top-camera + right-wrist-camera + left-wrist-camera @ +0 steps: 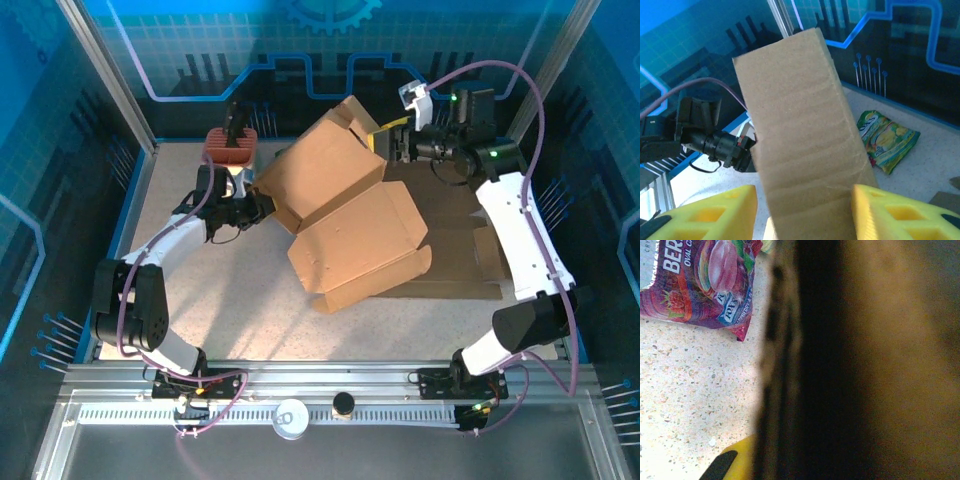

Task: Fold the paper box

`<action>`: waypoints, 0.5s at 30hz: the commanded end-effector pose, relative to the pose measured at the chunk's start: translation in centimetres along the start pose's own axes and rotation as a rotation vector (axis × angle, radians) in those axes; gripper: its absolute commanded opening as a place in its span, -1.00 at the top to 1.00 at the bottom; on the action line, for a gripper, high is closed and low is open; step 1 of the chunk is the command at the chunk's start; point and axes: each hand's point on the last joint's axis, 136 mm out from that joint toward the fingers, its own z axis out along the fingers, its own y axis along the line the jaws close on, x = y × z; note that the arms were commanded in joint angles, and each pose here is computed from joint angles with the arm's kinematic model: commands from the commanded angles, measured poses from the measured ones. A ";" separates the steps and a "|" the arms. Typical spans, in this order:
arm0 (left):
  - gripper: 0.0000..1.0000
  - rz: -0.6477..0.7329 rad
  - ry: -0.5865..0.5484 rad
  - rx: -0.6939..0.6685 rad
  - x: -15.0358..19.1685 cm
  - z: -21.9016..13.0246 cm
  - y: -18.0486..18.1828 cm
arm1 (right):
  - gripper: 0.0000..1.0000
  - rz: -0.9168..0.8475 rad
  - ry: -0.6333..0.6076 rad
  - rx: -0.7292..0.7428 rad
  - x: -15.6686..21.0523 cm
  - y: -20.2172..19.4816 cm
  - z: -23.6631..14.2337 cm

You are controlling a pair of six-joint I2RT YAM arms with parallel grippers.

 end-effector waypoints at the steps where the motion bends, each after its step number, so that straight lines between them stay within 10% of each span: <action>1: 1.00 0.056 -0.011 0.070 -0.8 -0.6 -2.4 | -0.09 0.000 -0.034 0.019 -0.7 -0.6 -0.7; 15: 1.00 0.062 -0.007 0.065 -0.8 -0.6 -2.4 | -0.28 0.158 -0.204 -0.087 -3.0 -3.2 -3.6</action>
